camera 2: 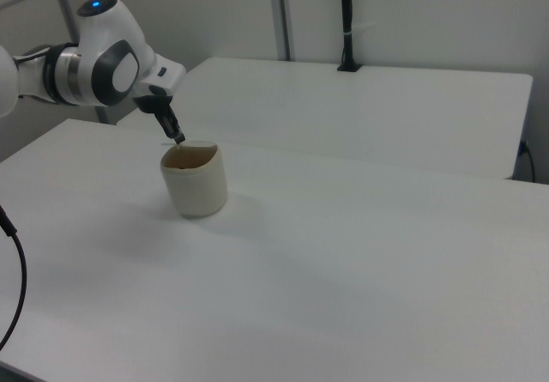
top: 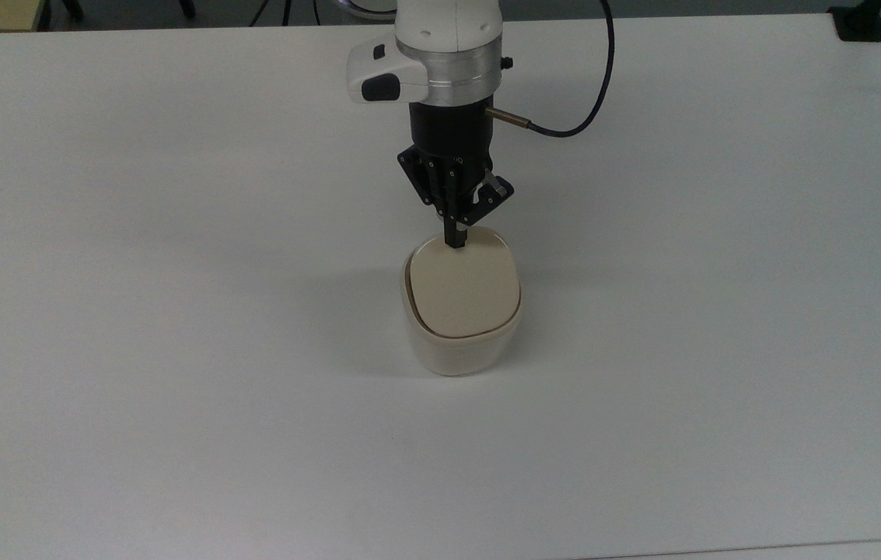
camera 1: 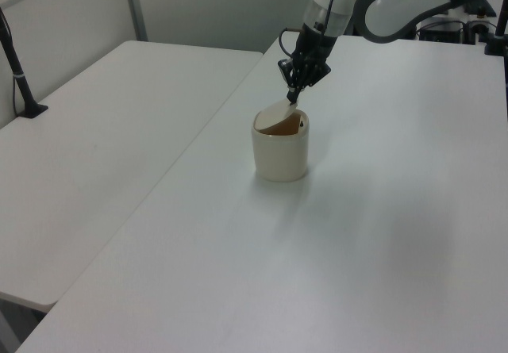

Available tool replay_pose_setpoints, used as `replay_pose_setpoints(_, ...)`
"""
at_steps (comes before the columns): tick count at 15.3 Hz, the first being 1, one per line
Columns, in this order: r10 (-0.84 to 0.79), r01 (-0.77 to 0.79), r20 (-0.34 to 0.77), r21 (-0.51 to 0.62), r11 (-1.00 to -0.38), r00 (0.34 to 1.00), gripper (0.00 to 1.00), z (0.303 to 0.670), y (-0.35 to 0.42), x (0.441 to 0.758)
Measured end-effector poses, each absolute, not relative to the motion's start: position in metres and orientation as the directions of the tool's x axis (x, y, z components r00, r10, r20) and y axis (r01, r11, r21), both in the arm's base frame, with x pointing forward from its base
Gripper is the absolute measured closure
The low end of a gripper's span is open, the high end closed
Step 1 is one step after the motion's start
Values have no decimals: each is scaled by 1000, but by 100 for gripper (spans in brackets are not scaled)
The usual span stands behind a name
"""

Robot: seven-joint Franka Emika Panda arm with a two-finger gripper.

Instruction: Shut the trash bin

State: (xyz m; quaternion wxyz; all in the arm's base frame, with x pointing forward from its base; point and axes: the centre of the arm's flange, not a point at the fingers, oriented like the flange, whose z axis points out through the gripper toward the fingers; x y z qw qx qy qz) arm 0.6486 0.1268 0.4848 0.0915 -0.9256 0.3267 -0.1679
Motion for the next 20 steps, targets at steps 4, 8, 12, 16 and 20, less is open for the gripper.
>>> replay_pose_setpoints(4, -634, -577, 244, -269, -772, 734, 99, 478, 126, 647)
replay_pose_setpoints(8, -619, -576, 241, -228, -785, 748, 99, 457, 126, 647)
replay_pose_setpoints(12, -604, -572, 238, -195, -797, 760, 99, 437, 128, 651)
replay_pose_setpoints(16, -606, -572, 243, -200, -795, 757, 99, 442, 127, 651)
replay_pose_setpoints(20, -587, -554, 254, -194, -809, 769, 98, 482, 108, 642)
